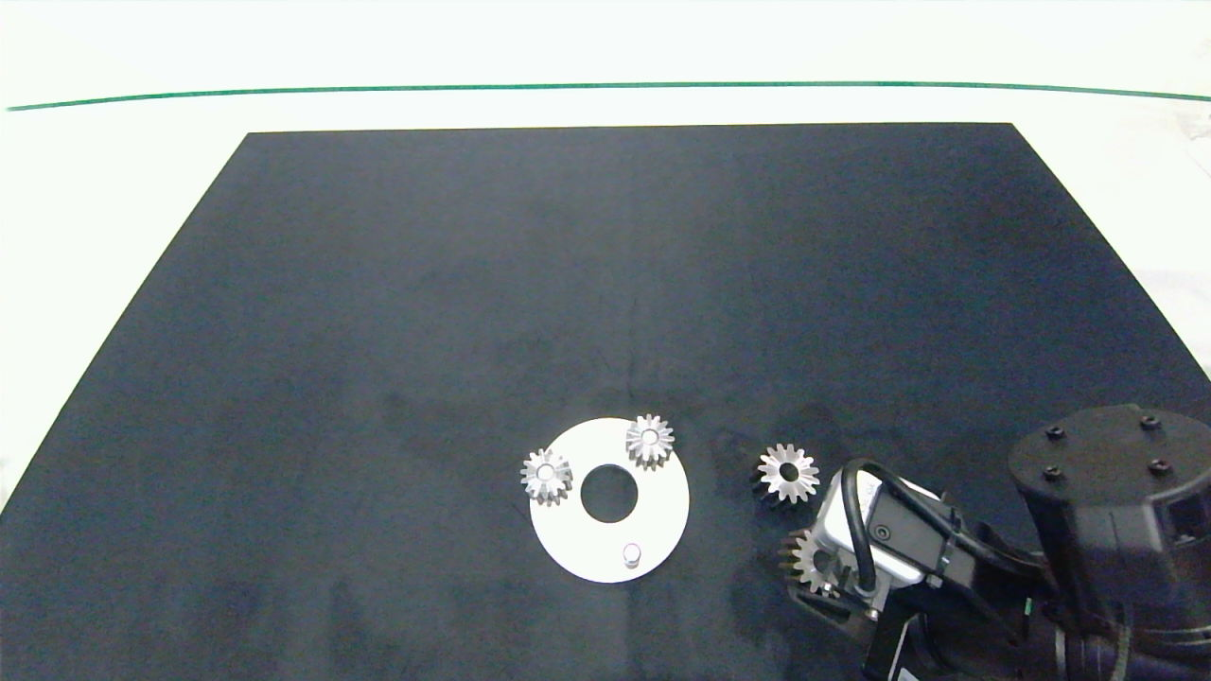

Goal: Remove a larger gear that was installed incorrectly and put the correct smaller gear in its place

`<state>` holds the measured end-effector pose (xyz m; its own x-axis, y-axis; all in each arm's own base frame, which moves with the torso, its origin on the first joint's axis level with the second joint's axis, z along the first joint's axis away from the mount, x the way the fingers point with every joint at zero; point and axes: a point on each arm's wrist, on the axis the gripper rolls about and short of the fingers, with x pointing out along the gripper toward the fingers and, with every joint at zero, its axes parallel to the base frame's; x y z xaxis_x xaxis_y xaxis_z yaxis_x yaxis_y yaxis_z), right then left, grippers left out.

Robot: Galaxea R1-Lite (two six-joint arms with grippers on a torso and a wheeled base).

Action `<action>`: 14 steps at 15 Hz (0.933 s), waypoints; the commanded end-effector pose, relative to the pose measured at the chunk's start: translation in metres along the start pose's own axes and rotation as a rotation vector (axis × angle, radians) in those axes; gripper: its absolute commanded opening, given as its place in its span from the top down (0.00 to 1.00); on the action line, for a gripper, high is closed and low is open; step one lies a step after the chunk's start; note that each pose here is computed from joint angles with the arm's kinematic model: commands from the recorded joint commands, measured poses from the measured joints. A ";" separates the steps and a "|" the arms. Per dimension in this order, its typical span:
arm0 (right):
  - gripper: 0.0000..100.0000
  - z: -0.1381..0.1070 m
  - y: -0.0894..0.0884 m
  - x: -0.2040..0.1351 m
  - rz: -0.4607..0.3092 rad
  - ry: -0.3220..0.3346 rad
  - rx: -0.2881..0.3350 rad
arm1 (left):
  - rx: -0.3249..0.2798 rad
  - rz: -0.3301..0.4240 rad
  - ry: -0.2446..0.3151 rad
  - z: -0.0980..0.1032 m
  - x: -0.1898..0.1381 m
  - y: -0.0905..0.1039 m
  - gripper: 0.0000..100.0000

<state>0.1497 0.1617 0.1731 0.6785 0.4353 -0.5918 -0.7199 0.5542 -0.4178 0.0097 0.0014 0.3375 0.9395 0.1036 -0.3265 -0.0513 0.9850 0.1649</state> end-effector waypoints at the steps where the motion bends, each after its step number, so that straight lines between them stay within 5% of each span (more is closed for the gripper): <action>1: 0.72 0.030 0.004 -0.001 0.051 -0.005 -0.045 | 0.001 0.000 0.006 0.000 0.000 0.000 0.00; 8: 0.72 0.074 0.027 0.037 0.125 0.016 -0.104 | 0.001 -0.002 0.006 0.000 0.000 0.000 0.00; 14: 0.72 0.080 0.034 0.047 0.149 0.056 -0.095 | 0.001 -0.001 0.003 0.000 0.000 0.000 0.00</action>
<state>0.1680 0.2538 0.1910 0.5633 0.4742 -0.6767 -0.8193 0.4267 -0.3829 0.0095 0.0014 0.3379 0.9403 0.1018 -0.3247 -0.0499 0.9851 0.1643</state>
